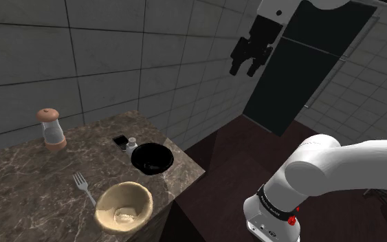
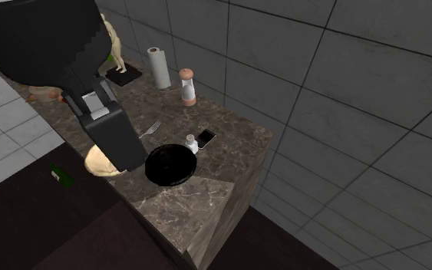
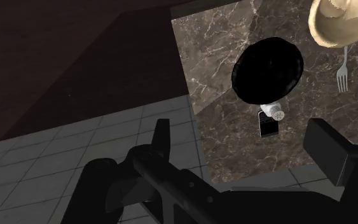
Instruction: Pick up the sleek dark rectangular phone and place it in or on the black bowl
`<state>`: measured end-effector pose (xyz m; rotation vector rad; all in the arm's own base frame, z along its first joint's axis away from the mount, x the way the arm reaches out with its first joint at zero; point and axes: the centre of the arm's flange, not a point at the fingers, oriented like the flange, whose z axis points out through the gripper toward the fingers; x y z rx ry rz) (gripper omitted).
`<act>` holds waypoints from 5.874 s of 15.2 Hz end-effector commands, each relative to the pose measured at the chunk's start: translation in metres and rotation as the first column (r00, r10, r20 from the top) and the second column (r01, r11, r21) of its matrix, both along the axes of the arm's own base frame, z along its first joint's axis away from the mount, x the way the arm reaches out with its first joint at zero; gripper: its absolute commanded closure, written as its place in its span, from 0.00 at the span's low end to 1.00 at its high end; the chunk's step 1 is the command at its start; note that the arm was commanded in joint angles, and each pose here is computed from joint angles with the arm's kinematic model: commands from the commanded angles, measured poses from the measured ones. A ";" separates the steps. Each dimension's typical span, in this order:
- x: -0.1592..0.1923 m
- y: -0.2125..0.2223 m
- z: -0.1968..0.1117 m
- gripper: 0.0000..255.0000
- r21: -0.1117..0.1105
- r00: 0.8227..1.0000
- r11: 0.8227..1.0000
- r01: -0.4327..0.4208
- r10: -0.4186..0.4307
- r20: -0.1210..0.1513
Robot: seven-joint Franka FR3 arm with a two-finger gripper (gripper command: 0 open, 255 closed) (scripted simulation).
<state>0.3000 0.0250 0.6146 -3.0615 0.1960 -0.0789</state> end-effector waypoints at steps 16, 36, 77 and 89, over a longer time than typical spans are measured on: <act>0.127 0.059 -0.144 0.00 -0.006 0.993 0.993 -0.119 0.119 -0.023; 0.279 0.159 -0.340 0.00 -0.009 0.960 0.961 -0.276 0.275 -0.055; 0.360 0.233 -0.488 1.00 -0.009 0.927 0.929 -0.369 0.367 -0.075; 0.360 0.233 -0.425 1.00 -0.009 0.927 0.929 -0.369 0.367 -0.075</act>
